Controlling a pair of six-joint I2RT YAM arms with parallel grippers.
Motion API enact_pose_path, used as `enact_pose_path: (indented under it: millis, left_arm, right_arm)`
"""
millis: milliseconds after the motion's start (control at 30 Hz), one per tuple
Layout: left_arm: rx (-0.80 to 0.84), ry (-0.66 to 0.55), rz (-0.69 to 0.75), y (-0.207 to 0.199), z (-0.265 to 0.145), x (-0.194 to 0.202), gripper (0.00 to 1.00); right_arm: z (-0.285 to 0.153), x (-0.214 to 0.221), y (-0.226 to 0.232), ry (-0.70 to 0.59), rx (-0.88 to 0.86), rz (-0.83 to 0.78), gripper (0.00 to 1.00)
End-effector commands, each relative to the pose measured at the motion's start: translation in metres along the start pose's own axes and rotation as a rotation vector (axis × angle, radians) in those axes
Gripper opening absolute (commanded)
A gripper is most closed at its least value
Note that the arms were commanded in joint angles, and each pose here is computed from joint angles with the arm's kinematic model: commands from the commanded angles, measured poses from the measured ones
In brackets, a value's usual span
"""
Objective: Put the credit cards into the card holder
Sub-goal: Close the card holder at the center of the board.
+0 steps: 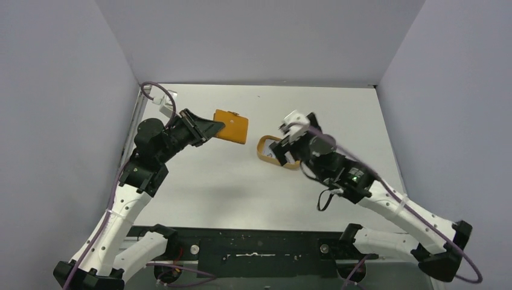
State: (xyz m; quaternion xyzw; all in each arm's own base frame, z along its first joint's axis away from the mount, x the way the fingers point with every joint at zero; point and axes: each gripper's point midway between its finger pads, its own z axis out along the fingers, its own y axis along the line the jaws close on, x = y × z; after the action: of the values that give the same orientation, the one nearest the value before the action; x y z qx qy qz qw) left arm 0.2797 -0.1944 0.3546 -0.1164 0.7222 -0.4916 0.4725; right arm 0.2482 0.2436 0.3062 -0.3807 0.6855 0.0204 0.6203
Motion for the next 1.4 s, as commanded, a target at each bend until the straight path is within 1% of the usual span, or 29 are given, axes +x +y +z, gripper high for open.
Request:
enact_pose_path:
  millis: [0,100,167,267,367,467,500,567,633,667,833,900,1100,1233,1300,1367]
  left_arm:
    - [0.229,0.203,0.138,-0.039,-0.022,0.032,0.00]
    - [0.327,0.301,0.131,-0.044,-0.030,0.054,0.00]
    - [0.386,0.328,0.129,-0.051,-0.035,0.060,0.00]
    - [0.432,0.360,0.142,-0.057,-0.041,0.067,0.00]
    - [0.466,0.399,0.168,-0.065,-0.044,0.076,0.00]
    - [0.484,0.443,0.193,-0.071,-0.042,0.086,0.00]
    - [0.493,0.455,0.205,-0.074,-0.040,0.090,0.00]
    - [0.486,0.492,0.207,-0.073,-0.038,0.100,0.00]
    - [0.481,0.503,0.213,-0.073,-0.036,0.104,0.00]
    - [0.479,0.504,0.213,-0.073,-0.034,0.105,0.00]
    - [0.477,0.507,0.208,-0.072,-0.031,0.107,0.00]
    - [0.475,0.502,0.203,-0.071,-0.029,0.107,0.00]
    - [0.490,0.493,0.195,-0.074,-0.027,0.106,0.00]
    - [0.491,0.494,0.195,-0.074,-0.028,0.106,0.00]
    - [0.487,0.496,0.194,-0.072,-0.028,0.107,0.00]
    - [0.485,0.498,0.192,-0.071,-0.029,0.108,0.00]
  right_arm:
    - [-0.025,-0.036,-0.009,-0.112,-0.314,0.633,0.95]
    - [-0.032,-0.049,-0.021,-0.146,-0.415,0.743,0.87]
    - [-0.038,-0.055,-0.017,-0.154,-0.458,0.758,0.81]
    - [-0.048,-0.063,-0.004,-0.169,-0.560,0.767,0.72]
    - [-0.054,-0.065,0.006,-0.162,-0.625,0.778,0.70]
    - [-0.054,-0.062,0.013,-0.139,-0.646,0.785,0.70]
    - [-0.054,-0.061,0.015,-0.133,-0.650,0.791,0.69]
    - [-0.052,-0.059,0.019,-0.113,-0.659,0.800,0.64]
    - [-0.051,-0.056,0.024,-0.091,-0.667,0.792,0.58]
    - [-0.051,-0.055,0.027,-0.079,-0.667,0.785,0.57]
    - [-0.050,-0.050,0.041,-0.018,-0.672,0.719,0.57]
    - [-0.049,-0.046,0.045,0.010,-0.662,0.697,0.54]
    - [-0.041,-0.033,0.040,0.050,-0.580,0.684,0.37]
    - [-0.038,-0.031,0.038,0.044,-0.555,0.693,0.29]
    - [-0.037,-0.033,0.036,0.028,-0.546,0.702,0.28]
    - [-0.038,-0.035,0.034,0.015,-0.538,0.711,0.32]
